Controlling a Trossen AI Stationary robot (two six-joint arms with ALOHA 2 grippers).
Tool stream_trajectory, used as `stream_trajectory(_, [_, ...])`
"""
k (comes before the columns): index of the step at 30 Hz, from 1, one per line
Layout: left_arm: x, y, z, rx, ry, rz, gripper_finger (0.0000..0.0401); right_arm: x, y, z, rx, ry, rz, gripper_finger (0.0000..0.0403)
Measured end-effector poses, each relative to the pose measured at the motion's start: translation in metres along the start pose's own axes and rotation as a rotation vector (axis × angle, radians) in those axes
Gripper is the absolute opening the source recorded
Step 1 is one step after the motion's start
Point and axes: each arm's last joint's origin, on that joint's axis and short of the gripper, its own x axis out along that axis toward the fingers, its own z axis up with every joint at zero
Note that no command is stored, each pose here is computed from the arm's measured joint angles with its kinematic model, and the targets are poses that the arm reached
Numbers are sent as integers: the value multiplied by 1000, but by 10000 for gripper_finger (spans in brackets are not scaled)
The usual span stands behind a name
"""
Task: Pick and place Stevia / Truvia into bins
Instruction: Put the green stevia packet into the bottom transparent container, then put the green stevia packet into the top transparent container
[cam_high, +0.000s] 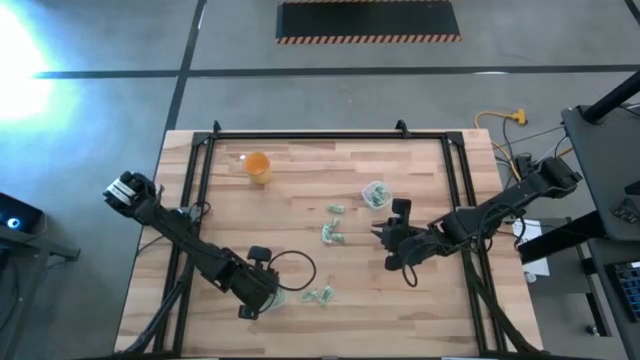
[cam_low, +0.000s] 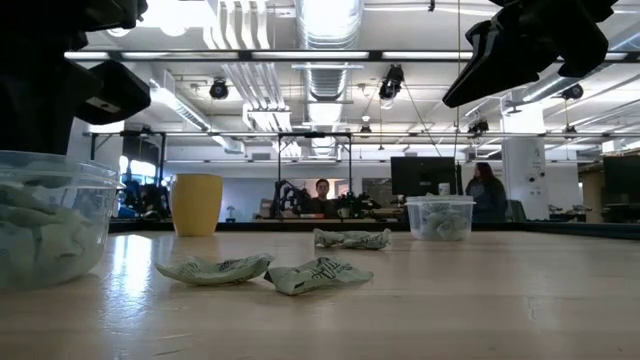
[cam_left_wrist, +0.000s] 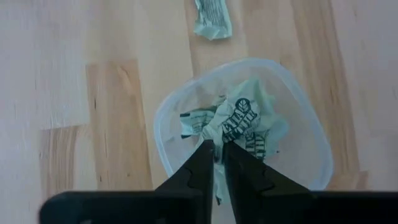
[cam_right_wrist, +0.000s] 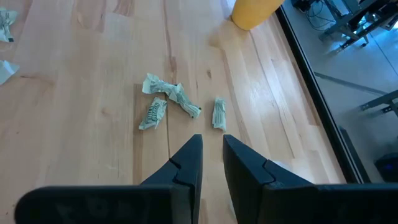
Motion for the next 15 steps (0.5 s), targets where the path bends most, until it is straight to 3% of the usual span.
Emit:
stream_trajectory(9, [-1,-1,0,-1,8,-27,121,0,0,0,6,-1,0,54])
stream_trajectory(15, [-20,-1,6,-4,-31,-85,148,1,1,2,44,-24,29,54])
